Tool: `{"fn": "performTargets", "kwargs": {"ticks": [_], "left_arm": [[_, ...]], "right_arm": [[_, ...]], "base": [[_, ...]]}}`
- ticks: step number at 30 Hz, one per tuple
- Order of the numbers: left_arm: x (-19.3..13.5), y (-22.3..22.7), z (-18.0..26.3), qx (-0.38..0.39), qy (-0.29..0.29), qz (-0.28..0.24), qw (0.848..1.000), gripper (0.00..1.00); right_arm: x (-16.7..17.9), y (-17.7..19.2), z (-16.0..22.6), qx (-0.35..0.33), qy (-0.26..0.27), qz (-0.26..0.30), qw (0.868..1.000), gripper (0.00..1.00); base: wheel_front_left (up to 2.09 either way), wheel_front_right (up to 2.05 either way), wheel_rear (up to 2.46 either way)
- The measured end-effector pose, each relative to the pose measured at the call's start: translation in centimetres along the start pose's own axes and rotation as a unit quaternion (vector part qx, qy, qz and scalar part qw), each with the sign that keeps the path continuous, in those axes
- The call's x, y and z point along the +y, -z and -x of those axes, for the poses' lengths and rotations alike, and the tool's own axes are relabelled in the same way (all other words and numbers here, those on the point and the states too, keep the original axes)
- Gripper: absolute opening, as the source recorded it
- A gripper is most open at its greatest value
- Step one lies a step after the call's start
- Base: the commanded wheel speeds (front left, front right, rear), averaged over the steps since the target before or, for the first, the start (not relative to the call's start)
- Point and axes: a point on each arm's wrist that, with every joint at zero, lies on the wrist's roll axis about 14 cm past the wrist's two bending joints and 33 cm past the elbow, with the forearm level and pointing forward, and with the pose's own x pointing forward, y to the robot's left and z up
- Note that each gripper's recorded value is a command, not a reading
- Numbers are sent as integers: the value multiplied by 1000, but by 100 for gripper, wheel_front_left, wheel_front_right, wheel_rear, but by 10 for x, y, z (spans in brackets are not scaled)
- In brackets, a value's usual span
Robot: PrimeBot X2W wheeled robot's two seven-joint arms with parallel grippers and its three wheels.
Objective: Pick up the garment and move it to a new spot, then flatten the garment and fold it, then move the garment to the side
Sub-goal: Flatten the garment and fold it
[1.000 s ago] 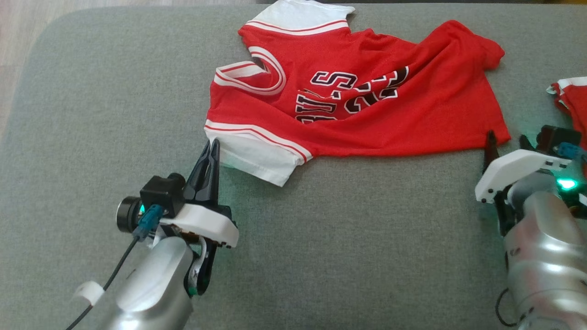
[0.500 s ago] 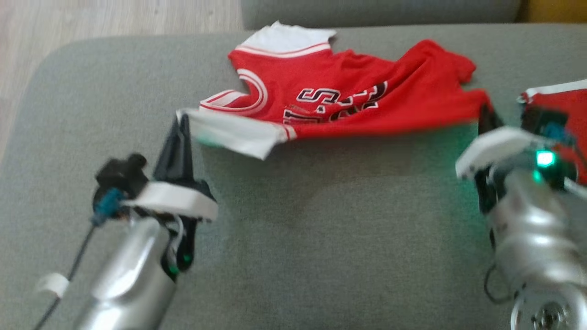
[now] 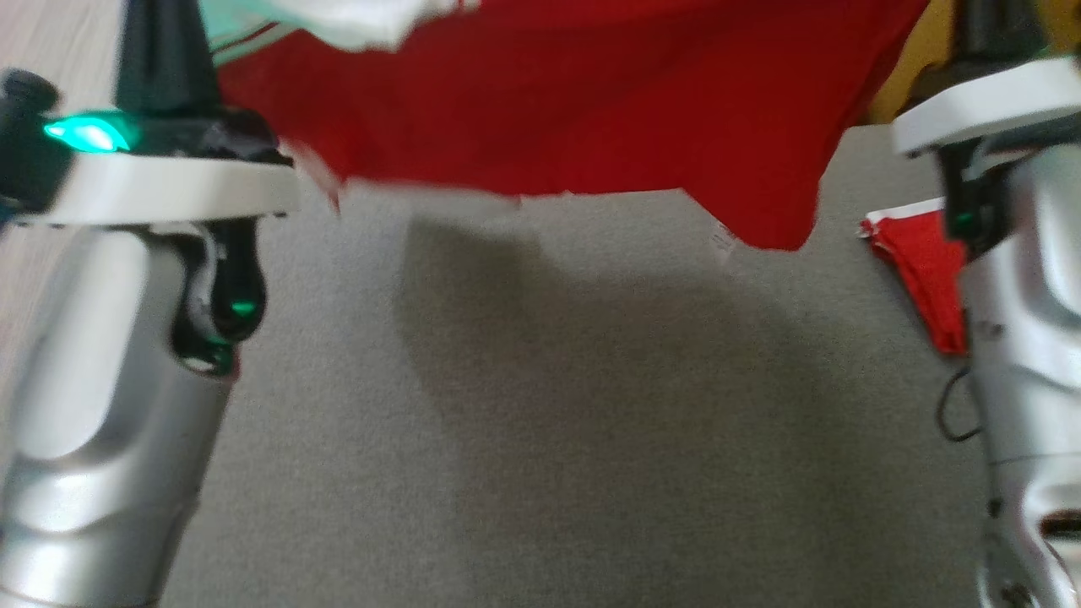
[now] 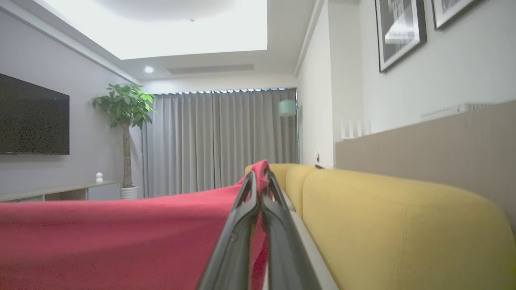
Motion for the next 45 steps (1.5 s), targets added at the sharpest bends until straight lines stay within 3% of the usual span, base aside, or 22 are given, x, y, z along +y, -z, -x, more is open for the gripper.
{"fn": "performTargets", "kwargs": {"ticks": [6, 10, 14, 18, 22, 26, 27, 28, 32, 40, 45], "left_arm": [[-25, -63, 0, -61, 29, -4, 998, 0], [-20, -72, 2, -50, 31, -22, 998, 0], [-2, -48, -2, 4, 17, -40, 999, 0], [31, 0, -22, 73, -7, -45, 996, 0], [69, 38, -62, 109, -27, -74, 991, 0], [104, 55, -113, 98, -49, -115, 987, 0], [104, 55, -113, 98, -49, -115, 987, 0], [117, 56, -135, 78, -60, -130, 987, 0], [130, 67, -162, 52, -64, -141, 987, 0], [145, 134, -133, 126, -50, -150, 979, 0], [154, 196, -70, 220, -44, -149, 963, 0]], "right_arm": [[-18, -65, 19, -50, 4, 11, 999, 0], [-19, -64, 33, -26, 5, 17, 1000, 0], [-21, -50, 36, 12, 9, 23, 1000, 0], [-22, -18, 18, 56, 10, 11, 998, 0], [-14, 18, -30, 90, -9, 19, 996, 0], [-12, 39, -90, 83, -13, 28, 996, 0], [-12, 39, -90, 83, -13, 28, 996, 0], [-11, 44, -117, 64, -15, 44, 997, 0], [-13, 64, -149, 41, -13, 64, 997, 0], [-9, 155, -131, 127, -14, 52, 990, 0], [-2, 229, -74, 245, -31, 57, 967, 0]], "base": [[0, 0, 0], [0, 0, 0], [0, 0, 0], [0, 0, 0], [0, 0, 0], [0, 0, 0], [0, 0, 0], [0, 0, 0], [0, 0, 0], [0, 0, 0], [0, 0, 0]]}}
